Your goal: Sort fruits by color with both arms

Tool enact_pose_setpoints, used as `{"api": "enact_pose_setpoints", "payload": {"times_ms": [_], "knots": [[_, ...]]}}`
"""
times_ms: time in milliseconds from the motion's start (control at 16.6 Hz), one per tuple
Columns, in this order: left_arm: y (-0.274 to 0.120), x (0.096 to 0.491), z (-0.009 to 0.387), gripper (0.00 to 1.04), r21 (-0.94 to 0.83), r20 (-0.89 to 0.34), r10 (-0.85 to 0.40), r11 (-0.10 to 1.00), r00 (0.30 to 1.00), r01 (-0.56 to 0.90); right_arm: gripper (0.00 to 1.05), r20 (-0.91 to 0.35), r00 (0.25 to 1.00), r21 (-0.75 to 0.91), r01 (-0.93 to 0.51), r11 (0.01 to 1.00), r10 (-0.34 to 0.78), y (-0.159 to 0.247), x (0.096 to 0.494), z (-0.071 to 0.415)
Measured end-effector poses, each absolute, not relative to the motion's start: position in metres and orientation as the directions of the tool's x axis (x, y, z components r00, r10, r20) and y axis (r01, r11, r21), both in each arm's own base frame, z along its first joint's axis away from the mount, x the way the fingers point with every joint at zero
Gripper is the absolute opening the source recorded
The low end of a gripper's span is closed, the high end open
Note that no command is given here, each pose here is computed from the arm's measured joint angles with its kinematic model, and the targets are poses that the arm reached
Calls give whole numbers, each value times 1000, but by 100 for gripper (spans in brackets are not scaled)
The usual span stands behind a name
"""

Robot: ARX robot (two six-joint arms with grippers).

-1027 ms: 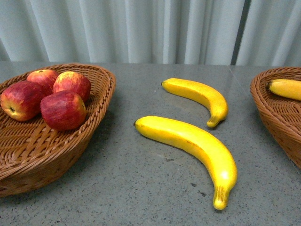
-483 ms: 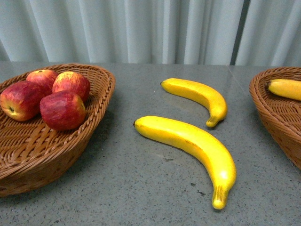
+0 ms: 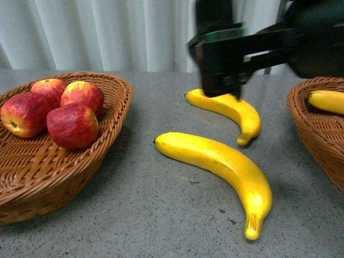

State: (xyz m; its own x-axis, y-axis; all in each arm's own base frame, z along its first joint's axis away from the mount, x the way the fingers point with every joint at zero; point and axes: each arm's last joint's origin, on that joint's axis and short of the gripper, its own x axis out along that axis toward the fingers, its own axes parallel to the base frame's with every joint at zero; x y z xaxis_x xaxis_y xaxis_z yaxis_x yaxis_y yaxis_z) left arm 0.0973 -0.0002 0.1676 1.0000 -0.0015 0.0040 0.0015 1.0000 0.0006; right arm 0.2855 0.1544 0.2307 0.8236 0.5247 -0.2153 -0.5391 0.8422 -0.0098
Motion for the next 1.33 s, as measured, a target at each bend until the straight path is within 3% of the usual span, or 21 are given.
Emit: {"api": "enact_pose_setpoints", "payload": {"times_ms": [302, 483, 906, 967, 1027, 1208, 1329], "knots": [[0, 97, 168, 98, 1, 4, -2, 1000, 1000, 2, 98, -419, 722, -159, -655, 738, 551, 190, 312, 211], [0, 97, 168, 98, 1, 4, -2, 1000, 1000, 2, 98, -607, 643, -252, -712, 655, 467, 180, 315, 177], [0, 97, 168, 98, 1, 4, -2, 1000, 1000, 2, 98, -728, 590, -301, -733, 610, 350, 169, 327, 152], [0, 97, 168, 98, 1, 4, -2, 1000, 1000, 2, 95, -742, 573, -289, -742, 604, 349, 169, 326, 151], [0, 97, 168, 98, 1, 4, -2, 1000, 1000, 2, 84, -749, 562, -280, -748, 602, 350, 168, 326, 151], [0, 97, 168, 98, 1, 4, -2, 1000, 1000, 2, 44, -764, 536, -259, -765, 589, 360, 167, 323, 150], [0, 97, 168, 98, 1, 4, -2, 1000, 1000, 2, 38, -753, 515, -193, -768, 611, 410, 163, 325, 155]]}}
